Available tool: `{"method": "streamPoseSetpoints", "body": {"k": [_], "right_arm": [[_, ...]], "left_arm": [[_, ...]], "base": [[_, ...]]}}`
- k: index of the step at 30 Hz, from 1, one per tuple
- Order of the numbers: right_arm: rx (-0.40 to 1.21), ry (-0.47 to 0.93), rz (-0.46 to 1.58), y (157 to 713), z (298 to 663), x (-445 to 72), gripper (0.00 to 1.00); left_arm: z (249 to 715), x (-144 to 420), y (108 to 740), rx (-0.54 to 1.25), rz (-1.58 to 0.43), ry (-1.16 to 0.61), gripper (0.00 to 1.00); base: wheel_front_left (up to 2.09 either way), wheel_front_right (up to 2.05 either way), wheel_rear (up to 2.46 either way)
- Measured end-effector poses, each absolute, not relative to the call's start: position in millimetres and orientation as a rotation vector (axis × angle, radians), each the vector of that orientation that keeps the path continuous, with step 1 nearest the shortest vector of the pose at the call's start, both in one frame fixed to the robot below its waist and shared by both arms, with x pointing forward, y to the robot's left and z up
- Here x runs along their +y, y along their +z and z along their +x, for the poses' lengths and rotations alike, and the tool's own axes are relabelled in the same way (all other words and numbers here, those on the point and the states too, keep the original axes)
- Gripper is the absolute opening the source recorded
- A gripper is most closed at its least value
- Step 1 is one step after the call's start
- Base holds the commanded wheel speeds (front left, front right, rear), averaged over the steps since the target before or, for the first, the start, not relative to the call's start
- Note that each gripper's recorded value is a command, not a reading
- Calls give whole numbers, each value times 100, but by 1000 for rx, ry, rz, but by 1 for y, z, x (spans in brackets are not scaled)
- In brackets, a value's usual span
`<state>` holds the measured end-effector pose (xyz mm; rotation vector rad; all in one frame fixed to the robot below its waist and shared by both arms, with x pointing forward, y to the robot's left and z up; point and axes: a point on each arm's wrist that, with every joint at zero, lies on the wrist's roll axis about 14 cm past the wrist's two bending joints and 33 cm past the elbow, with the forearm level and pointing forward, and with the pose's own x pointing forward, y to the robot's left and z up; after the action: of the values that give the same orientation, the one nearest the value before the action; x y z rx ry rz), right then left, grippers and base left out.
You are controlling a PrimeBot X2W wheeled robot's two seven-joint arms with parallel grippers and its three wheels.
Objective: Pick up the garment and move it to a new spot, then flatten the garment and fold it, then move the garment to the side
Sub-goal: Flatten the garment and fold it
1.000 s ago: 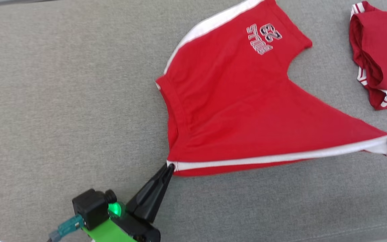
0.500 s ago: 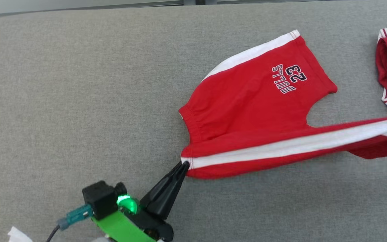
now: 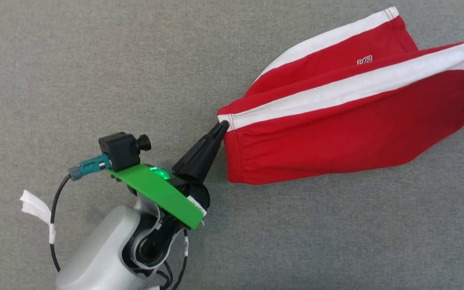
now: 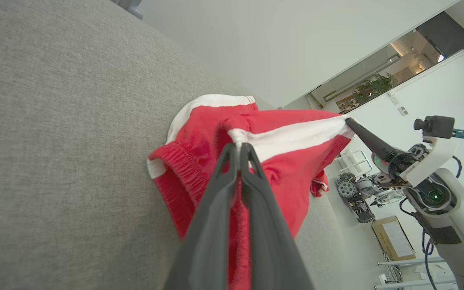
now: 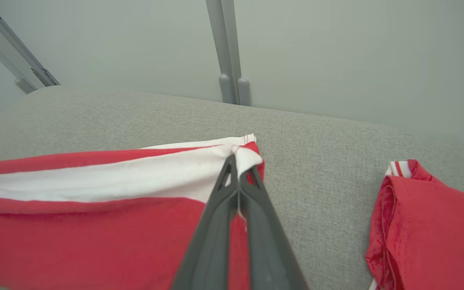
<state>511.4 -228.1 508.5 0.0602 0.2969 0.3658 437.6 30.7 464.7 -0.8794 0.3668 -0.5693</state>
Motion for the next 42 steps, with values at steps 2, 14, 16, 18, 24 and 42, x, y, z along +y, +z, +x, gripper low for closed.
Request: {"method": "streamPoseSetpoints", "body": {"k": [2,14,16,18,24,42], "right_arm": [[319,385,53,503,524,-221,0],[465,442,-22,456,580,-198,0],[480,447,-31,450,584,-196,0],[482,450,-35,446,589,-194,0],[436,453,-50,446,600,-191,0],[328,448,-23,456,604,-189,100]], "left_arm": [[446,35,461,376,-891,-555,0],[478,40,441,439,-885,-540,0],[481,41,436,447,-878,-535,0],[483,41,432,453,-873,-529,0],[491,45,429,422,-855,-507,0],[495,55,420,394,-762,-464,100]], "base": [[0,0,0],[0,0,0],[0,0,0],[0,0,0],[0,0,0],[0,0,0]]}}
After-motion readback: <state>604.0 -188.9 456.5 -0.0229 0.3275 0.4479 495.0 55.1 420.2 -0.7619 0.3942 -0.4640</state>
